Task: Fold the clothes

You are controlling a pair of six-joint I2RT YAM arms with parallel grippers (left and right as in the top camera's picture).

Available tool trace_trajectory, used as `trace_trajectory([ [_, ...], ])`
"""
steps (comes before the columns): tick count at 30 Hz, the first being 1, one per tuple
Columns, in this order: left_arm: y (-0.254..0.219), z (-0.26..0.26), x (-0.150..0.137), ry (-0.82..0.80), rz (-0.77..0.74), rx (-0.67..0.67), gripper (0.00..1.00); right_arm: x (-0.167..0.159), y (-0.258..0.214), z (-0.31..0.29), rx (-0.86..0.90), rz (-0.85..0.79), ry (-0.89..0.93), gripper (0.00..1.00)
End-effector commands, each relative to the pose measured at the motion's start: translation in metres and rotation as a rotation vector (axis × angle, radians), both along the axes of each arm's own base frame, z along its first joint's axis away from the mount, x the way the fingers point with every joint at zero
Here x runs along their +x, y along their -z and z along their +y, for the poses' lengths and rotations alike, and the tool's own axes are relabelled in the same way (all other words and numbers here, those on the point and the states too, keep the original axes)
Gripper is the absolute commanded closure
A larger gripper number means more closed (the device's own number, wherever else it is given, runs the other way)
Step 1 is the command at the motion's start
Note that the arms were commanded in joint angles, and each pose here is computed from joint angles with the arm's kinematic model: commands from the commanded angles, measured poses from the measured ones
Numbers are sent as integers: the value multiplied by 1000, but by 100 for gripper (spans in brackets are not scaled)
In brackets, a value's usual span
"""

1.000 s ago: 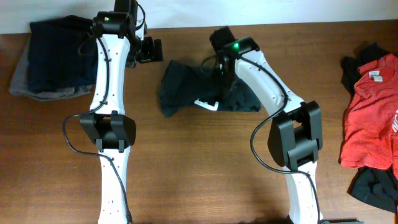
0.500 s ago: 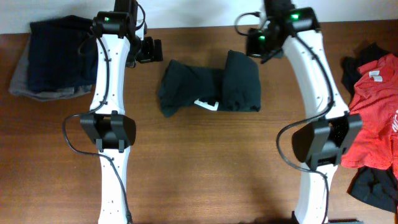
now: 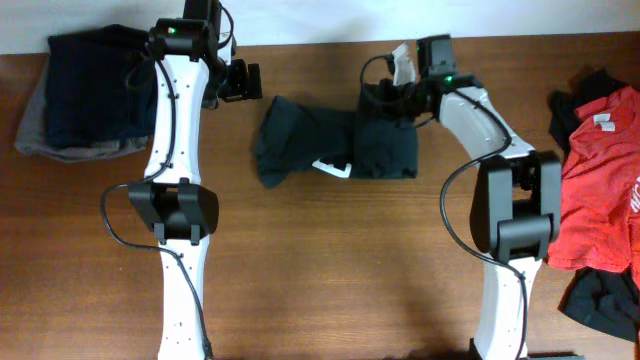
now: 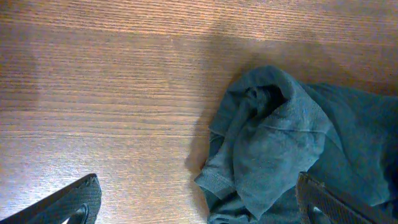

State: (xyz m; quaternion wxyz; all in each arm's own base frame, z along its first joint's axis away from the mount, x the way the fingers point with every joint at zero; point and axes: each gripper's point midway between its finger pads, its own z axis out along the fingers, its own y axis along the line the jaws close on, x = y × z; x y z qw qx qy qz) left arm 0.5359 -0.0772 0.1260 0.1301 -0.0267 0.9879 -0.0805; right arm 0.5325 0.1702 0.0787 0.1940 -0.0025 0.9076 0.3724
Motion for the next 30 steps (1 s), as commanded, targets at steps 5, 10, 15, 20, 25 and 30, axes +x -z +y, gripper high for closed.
trace_trajectory([
  [5, -2, 1, 2, 13, -11, -7, 1, -27, 64, 19, 135, 191, -65, 96],
  [10, -2, 1, 1, 12, -10, -6, 1, -24, 47, 14, 119, 172, -50, 96],
  [15, -2, 1, 1, 12, -7, -6, 1, -15, -30, 2, 122, 37, -50, 96],
  [20, -2, 1, 1, 12, -7, -6, 1, -32, -91, -9, 131, 7, -37, 91],
  [25, -2, 1, 1, 12, -7, -6, 1, -78, -67, -11, 77, 147, -130, 91],
  [30, -2, 1, 2, 13, -11, -7, 1, -103, -20, -1, 172, 241, -181, 90],
])
